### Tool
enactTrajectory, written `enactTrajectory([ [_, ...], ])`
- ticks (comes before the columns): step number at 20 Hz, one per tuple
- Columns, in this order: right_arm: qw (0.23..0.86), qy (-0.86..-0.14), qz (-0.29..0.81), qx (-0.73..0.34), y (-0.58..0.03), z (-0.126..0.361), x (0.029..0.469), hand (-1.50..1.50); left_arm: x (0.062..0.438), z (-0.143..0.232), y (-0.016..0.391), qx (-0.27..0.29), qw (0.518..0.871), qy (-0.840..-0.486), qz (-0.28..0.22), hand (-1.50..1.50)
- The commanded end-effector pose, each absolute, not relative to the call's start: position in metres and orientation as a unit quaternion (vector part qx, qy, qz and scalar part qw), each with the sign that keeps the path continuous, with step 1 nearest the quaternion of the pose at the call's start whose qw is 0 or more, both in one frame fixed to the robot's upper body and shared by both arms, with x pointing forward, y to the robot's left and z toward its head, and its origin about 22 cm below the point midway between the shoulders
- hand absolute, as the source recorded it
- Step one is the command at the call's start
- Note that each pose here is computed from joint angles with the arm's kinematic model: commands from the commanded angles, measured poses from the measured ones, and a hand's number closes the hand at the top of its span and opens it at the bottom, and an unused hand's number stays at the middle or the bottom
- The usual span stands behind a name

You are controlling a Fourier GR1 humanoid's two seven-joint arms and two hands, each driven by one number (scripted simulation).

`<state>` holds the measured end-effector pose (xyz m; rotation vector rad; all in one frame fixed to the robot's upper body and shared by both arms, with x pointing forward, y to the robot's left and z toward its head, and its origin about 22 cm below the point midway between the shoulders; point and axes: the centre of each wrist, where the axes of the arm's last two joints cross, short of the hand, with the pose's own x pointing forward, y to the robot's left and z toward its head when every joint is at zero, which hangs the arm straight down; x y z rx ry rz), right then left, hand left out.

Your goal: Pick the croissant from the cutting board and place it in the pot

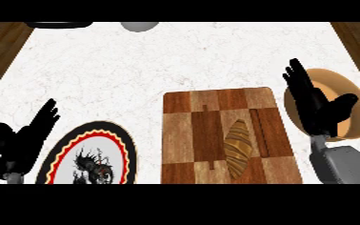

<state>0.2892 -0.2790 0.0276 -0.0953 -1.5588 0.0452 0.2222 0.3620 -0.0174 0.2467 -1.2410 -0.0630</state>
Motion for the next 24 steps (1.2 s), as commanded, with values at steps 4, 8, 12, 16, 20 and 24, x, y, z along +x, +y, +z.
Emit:
enactTrajectory([
  [4, 0.596, -0.776, 0.148, 0.146, -0.281, 0.100, 0.316, 1.50, 0.272, 0.043, 0.326, 0.091, 0.690, -0.718, -0.009, 0.00],
  [8, 0.544, -0.777, 0.305, -0.085, -0.348, 0.147, 0.319, 1.50, 0.290, 0.068, 0.298, 0.049, 0.641, -0.765, 0.015, 0.00],
  [12, 0.475, -0.810, 0.344, 0.011, -0.366, 0.103, 0.308, -1.50, 0.301, 0.086, 0.277, 0.040, 0.635, -0.771, 0.018, 0.00],
  [16, 0.401, -0.831, 0.384, 0.034, -0.371, 0.085, 0.290, -1.50, 0.293, 0.079, 0.279, 0.050, 0.635, -0.771, 0.023, 0.00],
  [20, 0.402, -0.788, 0.466, -0.024, -0.390, 0.109, 0.290, -1.50, 0.299, 0.075, 0.275, 0.048, 0.642, -0.765, 0.024, 0.00],
  [24, 0.414, -0.725, 0.549, -0.039, -0.384, 0.122, 0.282, -1.50, 0.313, 0.086, 0.280, 0.050, 0.638, -0.768, 0.028, 0.00],
])
